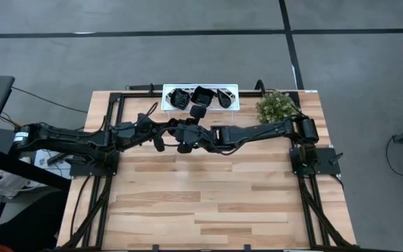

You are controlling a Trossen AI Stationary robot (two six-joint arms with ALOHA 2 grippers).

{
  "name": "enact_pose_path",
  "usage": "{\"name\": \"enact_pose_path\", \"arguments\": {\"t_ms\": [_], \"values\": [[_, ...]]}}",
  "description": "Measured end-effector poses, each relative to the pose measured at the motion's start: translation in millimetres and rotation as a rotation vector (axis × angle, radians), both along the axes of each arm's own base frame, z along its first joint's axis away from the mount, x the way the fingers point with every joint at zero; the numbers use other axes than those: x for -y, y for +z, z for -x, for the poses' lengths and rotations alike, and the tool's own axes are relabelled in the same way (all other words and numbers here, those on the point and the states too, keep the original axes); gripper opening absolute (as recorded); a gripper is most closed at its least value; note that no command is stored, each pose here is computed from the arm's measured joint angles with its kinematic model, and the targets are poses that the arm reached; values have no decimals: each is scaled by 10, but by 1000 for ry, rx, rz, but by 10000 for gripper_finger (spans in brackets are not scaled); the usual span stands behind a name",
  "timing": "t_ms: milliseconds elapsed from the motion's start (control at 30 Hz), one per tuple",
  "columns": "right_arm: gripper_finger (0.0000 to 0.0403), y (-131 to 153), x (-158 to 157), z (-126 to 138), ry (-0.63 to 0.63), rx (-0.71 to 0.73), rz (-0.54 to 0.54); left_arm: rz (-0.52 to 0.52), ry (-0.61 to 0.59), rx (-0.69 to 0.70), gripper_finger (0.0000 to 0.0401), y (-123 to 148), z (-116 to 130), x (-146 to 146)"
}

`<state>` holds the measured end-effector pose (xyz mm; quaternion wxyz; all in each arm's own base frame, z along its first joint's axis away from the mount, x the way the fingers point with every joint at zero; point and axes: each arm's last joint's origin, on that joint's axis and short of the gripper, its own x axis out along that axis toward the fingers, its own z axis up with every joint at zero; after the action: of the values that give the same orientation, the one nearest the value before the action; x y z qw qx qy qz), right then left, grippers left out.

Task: Pick & Place Mini shaped plates
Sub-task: Stack the leaf-shaped plate on top of the other leaf-shaped plates on the shelf

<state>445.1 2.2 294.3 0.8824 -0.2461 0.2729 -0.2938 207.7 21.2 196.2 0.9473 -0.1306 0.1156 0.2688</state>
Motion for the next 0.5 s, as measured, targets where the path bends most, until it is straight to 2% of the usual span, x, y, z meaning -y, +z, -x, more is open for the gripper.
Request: {"name": "enact_pose_path", "arguments": {"t_ms": [500], "values": [[87,-9,-68,-1,16,-5,0,2,2,6,2,10,-3,0]]}}
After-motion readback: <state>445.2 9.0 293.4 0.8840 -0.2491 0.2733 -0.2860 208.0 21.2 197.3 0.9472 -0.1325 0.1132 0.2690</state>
